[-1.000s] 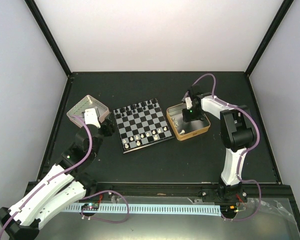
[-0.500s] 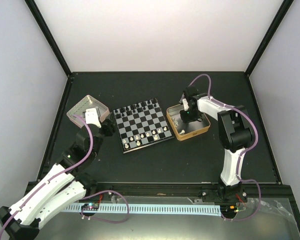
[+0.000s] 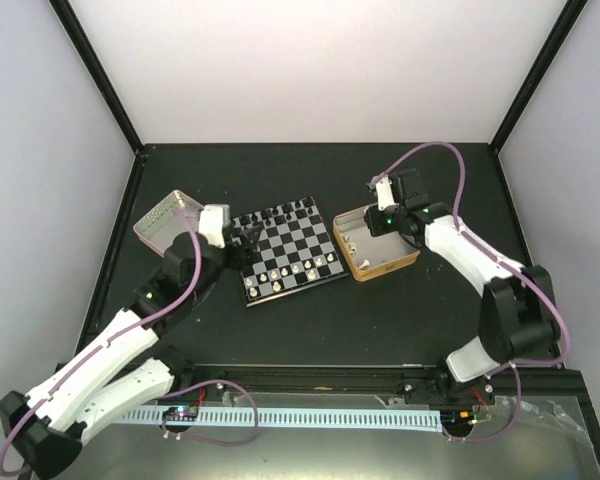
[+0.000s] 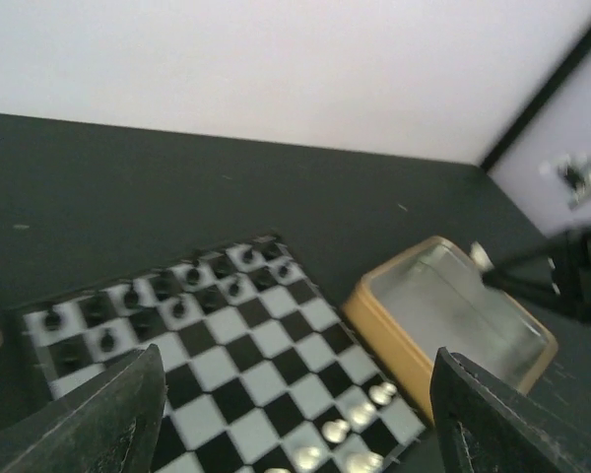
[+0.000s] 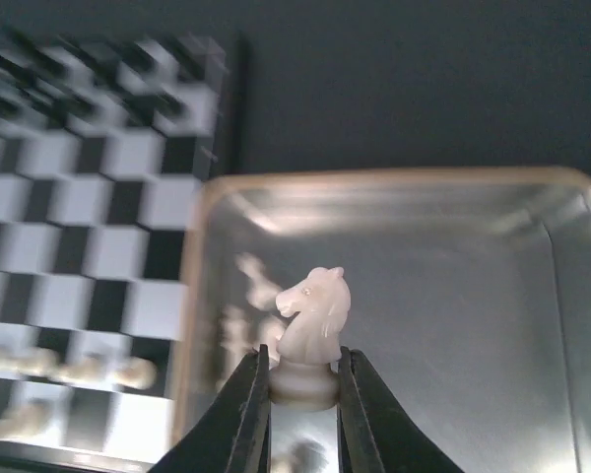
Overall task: Set up the chess pieces on the board
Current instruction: Pick up the chess piece from the storage box, then place the chess piece on the chessboard.
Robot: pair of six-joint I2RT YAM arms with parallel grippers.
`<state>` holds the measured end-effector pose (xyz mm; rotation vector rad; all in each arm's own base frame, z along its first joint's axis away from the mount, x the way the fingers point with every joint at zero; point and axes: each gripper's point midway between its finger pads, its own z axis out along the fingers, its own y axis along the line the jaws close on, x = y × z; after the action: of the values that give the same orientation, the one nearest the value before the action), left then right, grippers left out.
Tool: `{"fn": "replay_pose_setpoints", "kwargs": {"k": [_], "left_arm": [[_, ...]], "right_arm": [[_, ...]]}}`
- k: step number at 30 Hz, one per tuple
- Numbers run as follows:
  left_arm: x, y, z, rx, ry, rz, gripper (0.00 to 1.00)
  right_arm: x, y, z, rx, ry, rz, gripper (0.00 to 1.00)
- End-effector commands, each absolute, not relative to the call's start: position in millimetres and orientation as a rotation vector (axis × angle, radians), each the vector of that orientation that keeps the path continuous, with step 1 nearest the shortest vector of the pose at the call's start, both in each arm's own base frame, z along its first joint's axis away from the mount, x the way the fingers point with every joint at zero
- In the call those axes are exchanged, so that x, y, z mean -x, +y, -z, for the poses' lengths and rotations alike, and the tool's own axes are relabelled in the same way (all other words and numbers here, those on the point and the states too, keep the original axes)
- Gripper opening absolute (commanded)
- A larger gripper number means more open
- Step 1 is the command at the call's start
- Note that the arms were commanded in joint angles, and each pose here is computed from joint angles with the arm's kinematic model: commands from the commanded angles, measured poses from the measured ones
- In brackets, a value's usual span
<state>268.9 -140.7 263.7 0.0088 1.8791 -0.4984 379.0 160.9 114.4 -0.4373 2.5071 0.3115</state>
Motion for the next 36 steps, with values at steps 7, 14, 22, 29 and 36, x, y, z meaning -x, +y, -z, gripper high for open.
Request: {"fn": "replay_pose_setpoints", "kwargs": {"k": [7, 14, 22, 29, 36], "left_arm": [[-259.9, -240.0, -299.4, -0.324, 1.982, 1.001, 0.76], [-257.0, -257.3, -305.5, -0.273, 2.032, 1.211, 0.74], [-250.8, -268.3, -294.7, -0.319, 2.071, 1.318, 0.57], [-251.2, -276.1, -283.5, -0.301, 2.138, 1.402, 0.42], [-252.8, -279.6, -263.3, -0.299, 2.238, 1.427, 0.23]], "right_arm": [[-305.1, 268.4, -225.6, 0.860, 2.001, -0.949, 0.08], [-255.5, 307.4, -246.6, 1.072, 1.866, -1.078, 0.09], [-235.8, 317.4, -256.9, 1.139, 1.811, -1.176, 0.09], [-231.4, 318.9, -256.0, 1.162, 1.805, -1.172, 0.09], [-227.5, 320.3, -255.7, 1.180, 1.801, -1.177, 0.09]]}}
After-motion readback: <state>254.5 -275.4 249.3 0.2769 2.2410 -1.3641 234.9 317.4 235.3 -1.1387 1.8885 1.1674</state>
